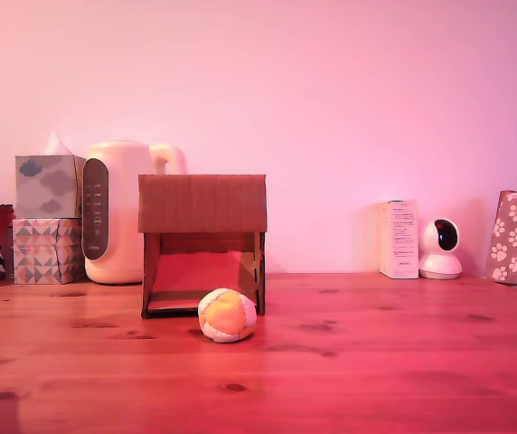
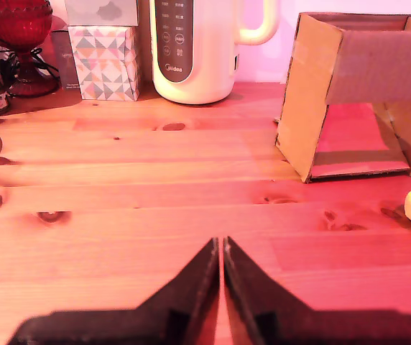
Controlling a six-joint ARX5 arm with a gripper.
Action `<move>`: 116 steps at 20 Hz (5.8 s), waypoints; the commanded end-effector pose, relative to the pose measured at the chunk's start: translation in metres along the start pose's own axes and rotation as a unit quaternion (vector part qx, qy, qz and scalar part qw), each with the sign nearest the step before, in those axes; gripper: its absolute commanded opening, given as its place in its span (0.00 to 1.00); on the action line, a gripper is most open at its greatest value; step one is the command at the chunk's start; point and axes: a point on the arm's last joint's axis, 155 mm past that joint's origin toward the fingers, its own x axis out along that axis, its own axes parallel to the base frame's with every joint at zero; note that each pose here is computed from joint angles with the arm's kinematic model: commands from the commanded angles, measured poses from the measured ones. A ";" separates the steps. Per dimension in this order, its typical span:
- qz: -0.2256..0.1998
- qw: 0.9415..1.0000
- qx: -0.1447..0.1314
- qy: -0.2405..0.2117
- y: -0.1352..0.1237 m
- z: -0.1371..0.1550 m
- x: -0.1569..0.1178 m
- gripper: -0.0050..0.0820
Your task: Drop the footbag into the cardboard dice tower
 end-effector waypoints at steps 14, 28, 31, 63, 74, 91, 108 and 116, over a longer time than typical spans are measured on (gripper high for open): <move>-0.085 0.986 -0.062 -0.132 -0.030 0.073 -0.015 0.04; -0.306 0.947 -0.064 -0.072 -0.119 0.099 -0.026 0.04; -0.342 0.937 -0.053 -0.047 -0.141 0.088 -0.018 0.04; -0.299 0.936 0.091 0.165 -0.228 -0.045 0.152 0.95; -0.285 0.921 0.103 0.244 -0.236 -0.092 0.194 0.89; -0.320 0.921 0.096 0.202 -0.252 -0.002 0.151 0.14; -0.251 0.962 0.100 -0.028 -0.226 0.178 0.147 0.14; -0.232 0.964 0.100 0.080 -0.224 0.170 0.233 0.14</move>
